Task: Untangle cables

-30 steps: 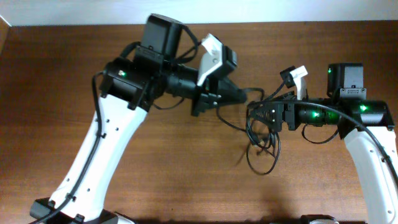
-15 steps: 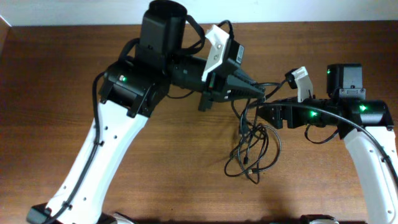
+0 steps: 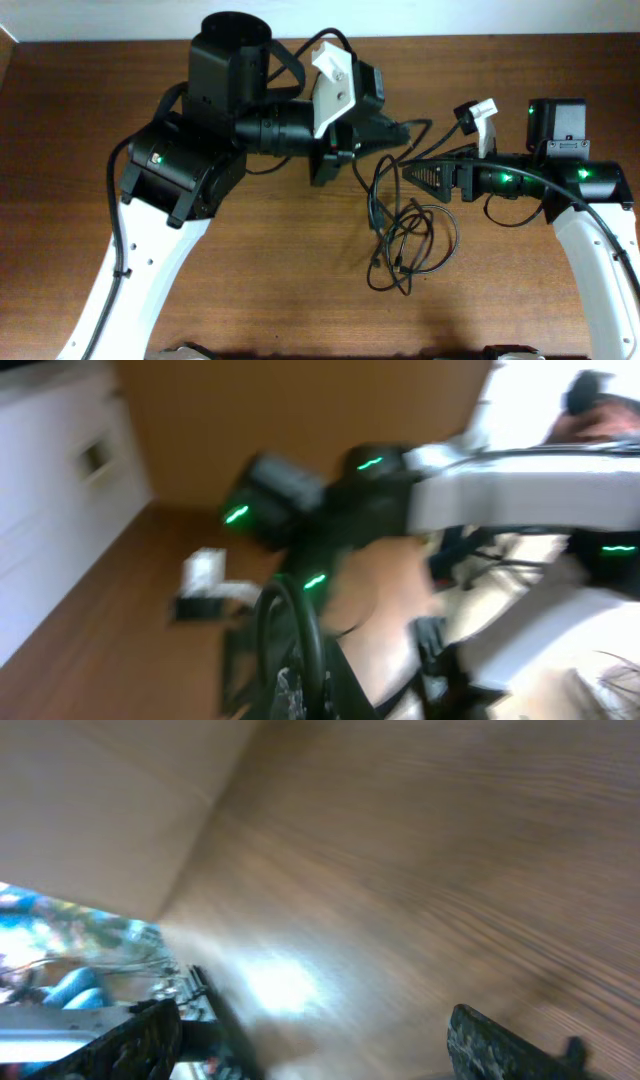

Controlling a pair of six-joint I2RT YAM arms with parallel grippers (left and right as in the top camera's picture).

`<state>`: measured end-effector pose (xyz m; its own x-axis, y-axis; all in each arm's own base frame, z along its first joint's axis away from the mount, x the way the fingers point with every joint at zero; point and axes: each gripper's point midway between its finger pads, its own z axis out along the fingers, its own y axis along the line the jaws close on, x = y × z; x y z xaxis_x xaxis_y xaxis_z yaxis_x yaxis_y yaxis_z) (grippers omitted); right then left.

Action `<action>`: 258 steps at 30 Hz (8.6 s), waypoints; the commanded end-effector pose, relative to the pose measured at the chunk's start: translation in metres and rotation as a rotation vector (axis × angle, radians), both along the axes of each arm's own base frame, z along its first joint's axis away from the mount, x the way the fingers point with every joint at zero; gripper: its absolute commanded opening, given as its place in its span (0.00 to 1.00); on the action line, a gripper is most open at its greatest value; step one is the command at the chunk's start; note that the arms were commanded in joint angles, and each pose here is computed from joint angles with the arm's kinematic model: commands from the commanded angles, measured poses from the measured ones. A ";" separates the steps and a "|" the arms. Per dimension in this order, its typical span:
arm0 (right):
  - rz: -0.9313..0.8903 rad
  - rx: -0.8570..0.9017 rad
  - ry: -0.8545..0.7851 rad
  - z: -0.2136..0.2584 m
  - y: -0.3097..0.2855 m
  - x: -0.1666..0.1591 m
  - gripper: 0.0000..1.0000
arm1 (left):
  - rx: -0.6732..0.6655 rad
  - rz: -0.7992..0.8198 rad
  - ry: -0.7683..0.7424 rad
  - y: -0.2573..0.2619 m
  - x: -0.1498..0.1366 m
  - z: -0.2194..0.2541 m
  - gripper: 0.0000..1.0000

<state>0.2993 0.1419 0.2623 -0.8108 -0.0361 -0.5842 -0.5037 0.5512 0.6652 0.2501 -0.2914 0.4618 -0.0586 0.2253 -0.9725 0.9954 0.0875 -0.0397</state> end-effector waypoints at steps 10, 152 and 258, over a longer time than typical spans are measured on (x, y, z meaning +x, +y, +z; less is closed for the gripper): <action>0.148 0.181 -0.125 0.040 0.019 -0.010 0.85 | -0.135 -0.097 -0.042 -0.003 -0.018 0.044 0.00; -0.149 0.096 -0.155 0.026 -0.077 0.022 0.87 | 0.069 1.545 0.039 0.305 0.132 0.018 0.00; -0.390 -0.343 0.062 -0.046 -0.136 0.020 0.99 | 0.874 1.226 1.306 0.098 0.013 -0.419 0.99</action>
